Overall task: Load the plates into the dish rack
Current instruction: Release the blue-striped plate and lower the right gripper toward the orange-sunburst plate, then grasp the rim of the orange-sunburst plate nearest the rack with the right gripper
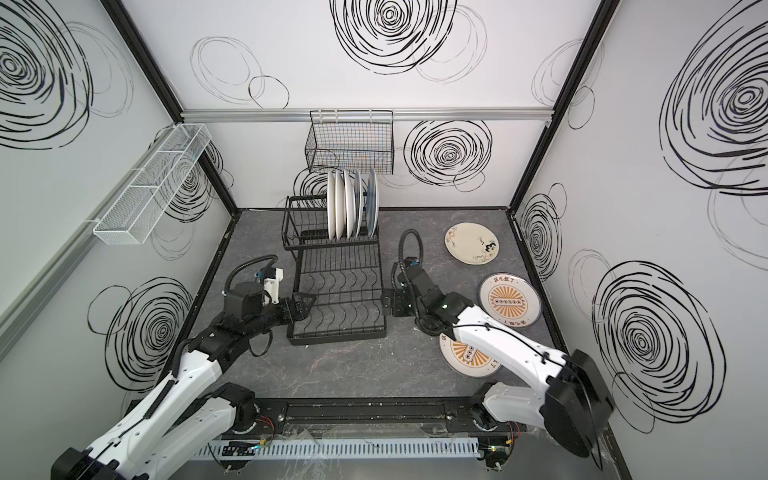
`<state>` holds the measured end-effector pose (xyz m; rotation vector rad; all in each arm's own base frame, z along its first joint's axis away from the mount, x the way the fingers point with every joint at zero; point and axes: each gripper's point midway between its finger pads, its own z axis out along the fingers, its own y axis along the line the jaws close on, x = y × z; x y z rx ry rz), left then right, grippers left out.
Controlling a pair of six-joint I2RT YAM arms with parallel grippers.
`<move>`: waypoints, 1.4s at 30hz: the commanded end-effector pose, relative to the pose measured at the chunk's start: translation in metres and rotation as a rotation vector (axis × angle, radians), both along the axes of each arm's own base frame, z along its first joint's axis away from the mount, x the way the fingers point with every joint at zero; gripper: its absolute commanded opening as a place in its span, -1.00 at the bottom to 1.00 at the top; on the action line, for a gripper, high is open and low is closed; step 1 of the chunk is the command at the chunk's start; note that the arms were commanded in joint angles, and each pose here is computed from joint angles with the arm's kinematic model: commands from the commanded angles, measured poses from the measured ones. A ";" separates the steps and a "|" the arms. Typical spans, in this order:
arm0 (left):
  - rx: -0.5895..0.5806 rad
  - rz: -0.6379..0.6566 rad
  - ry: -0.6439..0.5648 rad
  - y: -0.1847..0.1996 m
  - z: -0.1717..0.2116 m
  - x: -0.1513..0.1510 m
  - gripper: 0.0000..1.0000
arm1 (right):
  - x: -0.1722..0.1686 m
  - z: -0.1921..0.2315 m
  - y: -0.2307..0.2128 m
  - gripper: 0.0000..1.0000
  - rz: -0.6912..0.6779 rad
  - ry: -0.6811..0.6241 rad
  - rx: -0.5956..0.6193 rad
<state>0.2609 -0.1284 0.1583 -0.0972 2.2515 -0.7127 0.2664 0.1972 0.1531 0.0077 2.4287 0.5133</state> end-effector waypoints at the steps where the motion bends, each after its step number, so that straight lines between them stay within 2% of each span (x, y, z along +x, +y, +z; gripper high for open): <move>1: 0.012 -0.034 -0.058 -0.015 0.015 -0.003 0.92 | -0.029 -0.048 -0.070 0.89 -0.206 0.133 -0.137; 5: -0.054 -0.104 -0.072 -0.040 0.014 -0.013 0.92 | -0.047 -0.075 -0.092 0.87 -0.279 0.185 -0.065; 8: -0.067 -0.147 -0.077 -0.053 0.015 -0.019 0.92 | -0.054 -0.090 -0.101 0.87 -0.310 0.210 -0.063; 15: -0.053 -0.214 -0.080 -0.072 0.016 -0.026 0.92 | -0.051 -0.107 -0.096 0.88 -0.290 0.223 -0.016; 27: -0.034 -0.211 -0.070 -0.072 0.012 -0.028 0.92 | -0.026 -0.099 -0.047 0.88 -0.142 0.217 0.106; 35: -0.014 -0.193 -0.080 -0.065 0.012 -0.029 0.92 | 0.009 -0.078 -0.001 0.88 -0.017 0.145 0.125; 42: 0.003 -0.179 -0.076 -0.060 0.010 -0.027 0.92 | 0.035 -0.073 0.042 0.87 0.089 0.135 0.146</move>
